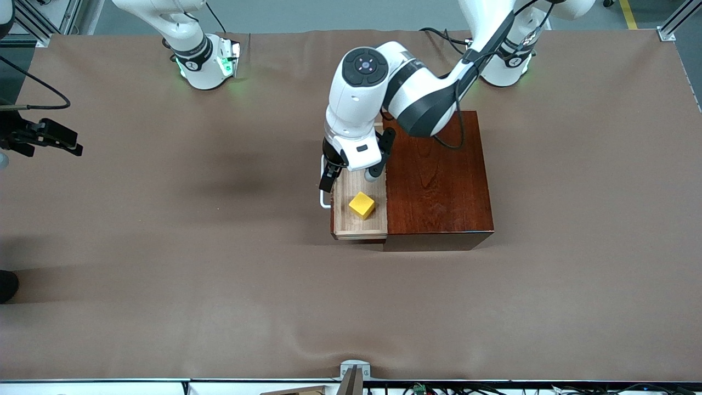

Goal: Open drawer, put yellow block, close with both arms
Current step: 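Lower the left gripper against the drawer front beside the handle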

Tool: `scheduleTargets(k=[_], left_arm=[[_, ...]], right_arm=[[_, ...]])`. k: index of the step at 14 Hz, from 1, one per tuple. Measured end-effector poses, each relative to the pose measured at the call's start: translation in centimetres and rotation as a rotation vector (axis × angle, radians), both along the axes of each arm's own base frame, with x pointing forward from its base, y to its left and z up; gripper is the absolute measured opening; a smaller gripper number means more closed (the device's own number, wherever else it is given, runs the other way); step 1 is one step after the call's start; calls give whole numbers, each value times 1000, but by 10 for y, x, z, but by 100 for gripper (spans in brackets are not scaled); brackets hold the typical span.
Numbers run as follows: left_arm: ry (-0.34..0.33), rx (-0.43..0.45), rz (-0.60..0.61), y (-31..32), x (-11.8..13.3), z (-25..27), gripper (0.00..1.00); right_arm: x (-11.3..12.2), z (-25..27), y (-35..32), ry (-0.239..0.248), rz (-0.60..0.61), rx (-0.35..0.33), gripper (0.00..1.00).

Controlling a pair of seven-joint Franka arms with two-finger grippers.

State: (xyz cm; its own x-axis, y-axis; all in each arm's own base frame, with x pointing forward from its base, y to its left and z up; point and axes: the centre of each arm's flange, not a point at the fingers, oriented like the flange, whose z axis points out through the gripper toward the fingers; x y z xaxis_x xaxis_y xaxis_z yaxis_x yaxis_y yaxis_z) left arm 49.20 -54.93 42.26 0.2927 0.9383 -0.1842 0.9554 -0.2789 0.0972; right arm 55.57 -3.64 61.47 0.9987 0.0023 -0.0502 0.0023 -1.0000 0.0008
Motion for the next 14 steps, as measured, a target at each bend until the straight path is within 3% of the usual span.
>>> scheduleTargets(k=[5,14], left_arm=[[70,38,40,-32,-26,-63,100],[103,47,126,-40,-30,-96,100]], right_arm=[[1,3,0,-11,0,-1,100],[1,3,0,-11,0,-1,100]])
